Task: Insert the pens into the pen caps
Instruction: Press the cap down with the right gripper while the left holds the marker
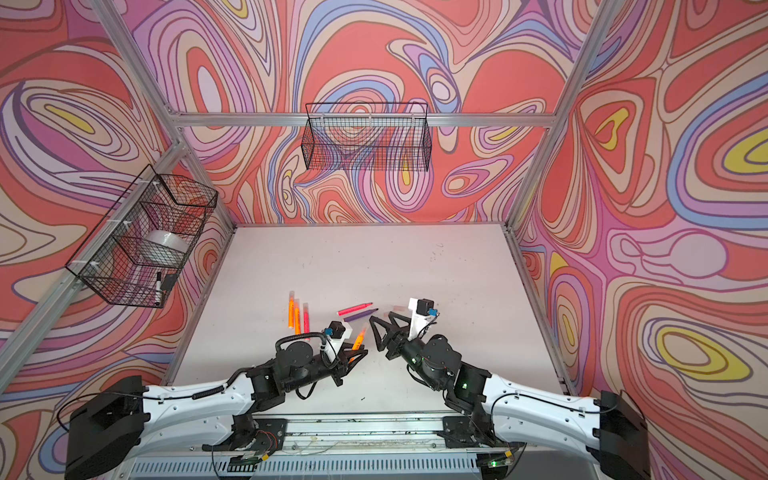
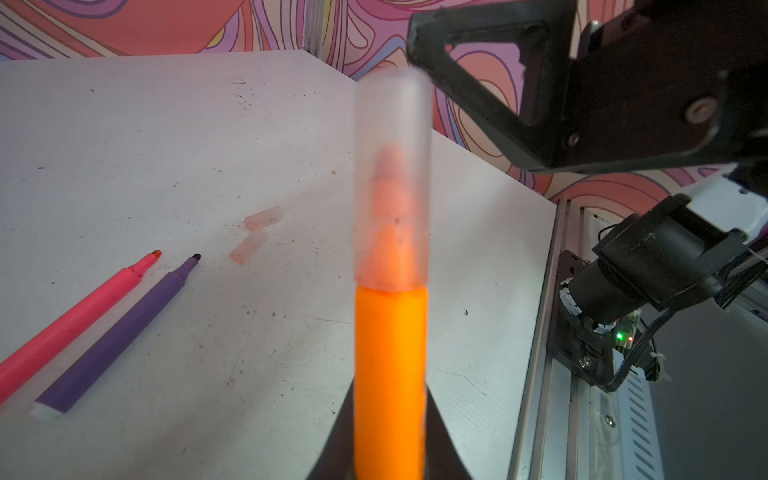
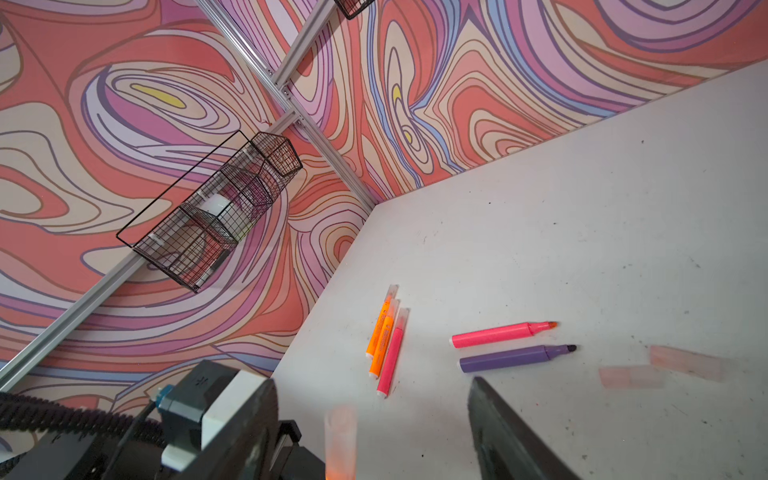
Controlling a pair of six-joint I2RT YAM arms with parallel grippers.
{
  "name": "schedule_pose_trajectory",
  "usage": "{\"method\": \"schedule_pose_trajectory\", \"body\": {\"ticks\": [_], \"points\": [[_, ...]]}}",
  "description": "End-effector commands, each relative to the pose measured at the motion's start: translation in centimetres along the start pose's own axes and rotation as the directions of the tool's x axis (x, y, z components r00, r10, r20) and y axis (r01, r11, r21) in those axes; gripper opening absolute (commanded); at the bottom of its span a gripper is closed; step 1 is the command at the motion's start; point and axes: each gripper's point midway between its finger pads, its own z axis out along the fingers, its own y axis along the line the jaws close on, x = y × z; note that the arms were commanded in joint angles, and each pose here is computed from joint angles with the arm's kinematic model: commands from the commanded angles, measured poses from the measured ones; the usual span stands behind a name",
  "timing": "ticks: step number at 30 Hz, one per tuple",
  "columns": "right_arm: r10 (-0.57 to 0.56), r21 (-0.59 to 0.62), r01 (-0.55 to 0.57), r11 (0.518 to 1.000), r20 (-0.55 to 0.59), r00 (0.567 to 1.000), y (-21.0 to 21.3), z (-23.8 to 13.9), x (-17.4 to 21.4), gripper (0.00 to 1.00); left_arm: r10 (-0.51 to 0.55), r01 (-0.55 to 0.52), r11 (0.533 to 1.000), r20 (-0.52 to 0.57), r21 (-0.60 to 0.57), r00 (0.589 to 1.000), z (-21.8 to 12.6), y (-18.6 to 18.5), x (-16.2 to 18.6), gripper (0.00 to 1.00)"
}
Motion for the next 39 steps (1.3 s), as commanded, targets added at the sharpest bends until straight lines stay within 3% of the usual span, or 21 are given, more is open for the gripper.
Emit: {"method": "schedule_pose_trajectory", "body": {"ticks": [1, 6, 18, 25, 35, 39], "points": [[-0.029, 0.024, 0.030, 0.999, -0.022, 0.999, -0.1, 0.4, 0.4, 0.67, 0.054, -0.055, 0.998, 0.048, 0.011, 0.997, 0.3, -0.6, -1.6, 0.00], [-0.025, 0.027, 0.026, 0.999, -0.041, 0.999, -0.1, 1.0, 1.1, 0.57, 0.063, -0.064, 0.998, 0.045, 0.012, 0.997, 0.4, -0.8, -1.6, 0.00], [-0.035, -0.034, 0.033, 0.999, -0.076, 0.996, 1.7, 1.8, 1.3, 0.51, 0.062, -0.063, 0.998, 0.035, 0.003, 0.997, 0.7, -0.6, -1.5, 0.00], [-0.042, -0.046, 0.036, 0.998, -0.126, 0.991, 2.4, 3.3, 2.7, 0.42, 0.062, -0.062, 0.998, 0.036, 0.008, 0.997, 0.8, -0.8, -1.7, 0.00], [-0.054, -0.034, 0.049, 0.998, -0.153, 0.987, 2.3, 3.9, 3.3, 0.04, 0.061, -0.060, 0.998, 0.036, -0.007, 0.998, 0.7, -0.5, -1.7, 0.00], [-0.062, -0.047, 0.054, 0.997, -0.176, 0.982, 2.3, 3.9, 4.0, 0.00, 0.038, -0.036, 0.998, 0.052, -0.044, 0.998, 0.5, 0.1, -2.1, 0.00]]}}
